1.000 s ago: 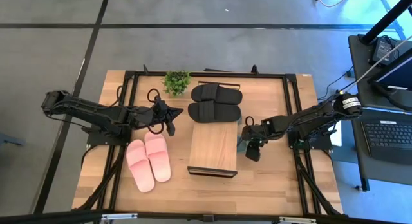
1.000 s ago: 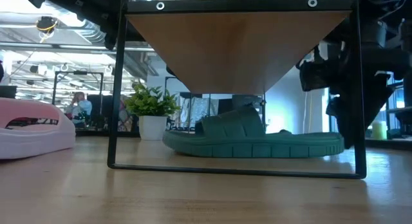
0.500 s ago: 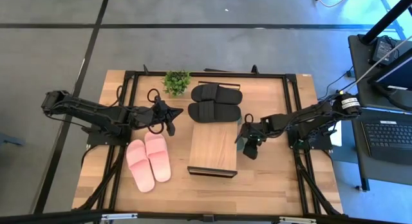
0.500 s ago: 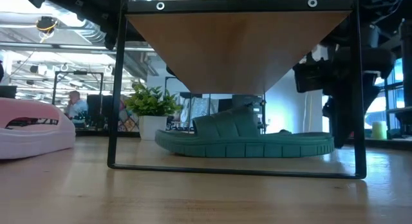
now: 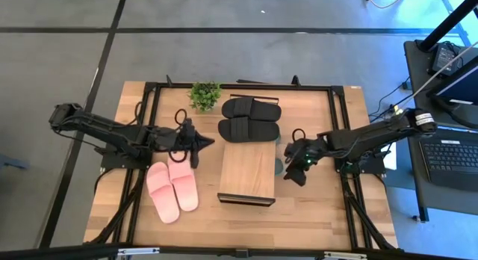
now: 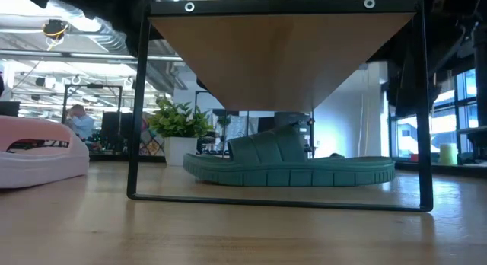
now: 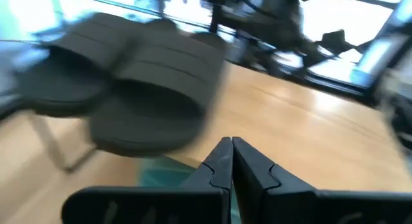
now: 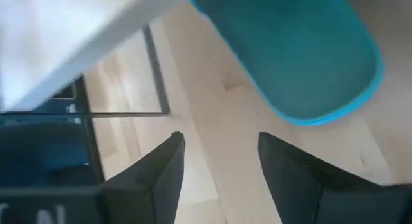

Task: Pick and place slides into the shelf
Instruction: Adjust the green slides under the shelf

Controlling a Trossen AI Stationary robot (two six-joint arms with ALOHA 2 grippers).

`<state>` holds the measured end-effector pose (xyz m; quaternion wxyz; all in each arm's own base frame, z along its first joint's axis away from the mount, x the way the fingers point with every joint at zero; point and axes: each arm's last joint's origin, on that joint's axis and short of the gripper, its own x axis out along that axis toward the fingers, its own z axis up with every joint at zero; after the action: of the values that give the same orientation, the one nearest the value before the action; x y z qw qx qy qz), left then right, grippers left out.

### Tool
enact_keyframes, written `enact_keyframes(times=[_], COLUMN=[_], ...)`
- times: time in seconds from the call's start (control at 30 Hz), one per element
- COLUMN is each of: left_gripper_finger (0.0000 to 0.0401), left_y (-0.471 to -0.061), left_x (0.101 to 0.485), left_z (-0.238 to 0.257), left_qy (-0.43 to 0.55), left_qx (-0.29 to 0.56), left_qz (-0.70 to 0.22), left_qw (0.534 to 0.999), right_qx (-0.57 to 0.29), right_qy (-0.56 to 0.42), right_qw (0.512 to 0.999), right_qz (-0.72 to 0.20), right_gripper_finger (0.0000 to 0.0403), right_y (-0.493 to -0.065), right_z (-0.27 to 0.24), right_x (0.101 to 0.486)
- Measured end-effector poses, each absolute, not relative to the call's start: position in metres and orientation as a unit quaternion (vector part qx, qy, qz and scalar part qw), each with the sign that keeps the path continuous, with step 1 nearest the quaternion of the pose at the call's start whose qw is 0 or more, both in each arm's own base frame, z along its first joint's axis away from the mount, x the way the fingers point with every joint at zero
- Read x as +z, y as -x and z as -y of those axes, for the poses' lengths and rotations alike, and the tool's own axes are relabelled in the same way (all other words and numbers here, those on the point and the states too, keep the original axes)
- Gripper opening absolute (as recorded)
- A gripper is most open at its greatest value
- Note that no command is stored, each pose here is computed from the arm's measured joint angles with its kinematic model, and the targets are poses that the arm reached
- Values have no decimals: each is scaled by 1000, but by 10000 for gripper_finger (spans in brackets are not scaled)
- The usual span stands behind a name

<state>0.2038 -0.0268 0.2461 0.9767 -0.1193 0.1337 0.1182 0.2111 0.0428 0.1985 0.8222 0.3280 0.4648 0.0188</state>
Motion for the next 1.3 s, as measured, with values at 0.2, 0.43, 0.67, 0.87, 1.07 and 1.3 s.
enact_keyframes(times=[0.2,0.43,0.67,0.87,1.07,1.3], left_gripper_finger=[4,4,4,4,4,4], left_y=[-203,-209,-220,-233,-239,-243], left_x=[231,198,163,143,142,148], left_z=[50,73,83,89,92,92], left_qy=[160,175,124,121,108,41], left_qx=[50,57,97,101,119,134], left_qz=[-201,-296,-347,-350,-311,-271], left_qw=[965,937,925,923,937,952], right_qx=[8,1,-19,-30,-24,-9], right_qy=[-319,-299,-254,-205,-205,-208], right_qw=[834,838,858,871,879,904], right_qz=[-450,-457,-446,-446,-430,-374], right_gripper_finger=[199,199,199,199,199,199], right_y=[-207,-205,-205,-202,-198,-200], right_z=[-43,-42,-40,-37,-37,-35], right_x=[204,203,202,191,176,167])
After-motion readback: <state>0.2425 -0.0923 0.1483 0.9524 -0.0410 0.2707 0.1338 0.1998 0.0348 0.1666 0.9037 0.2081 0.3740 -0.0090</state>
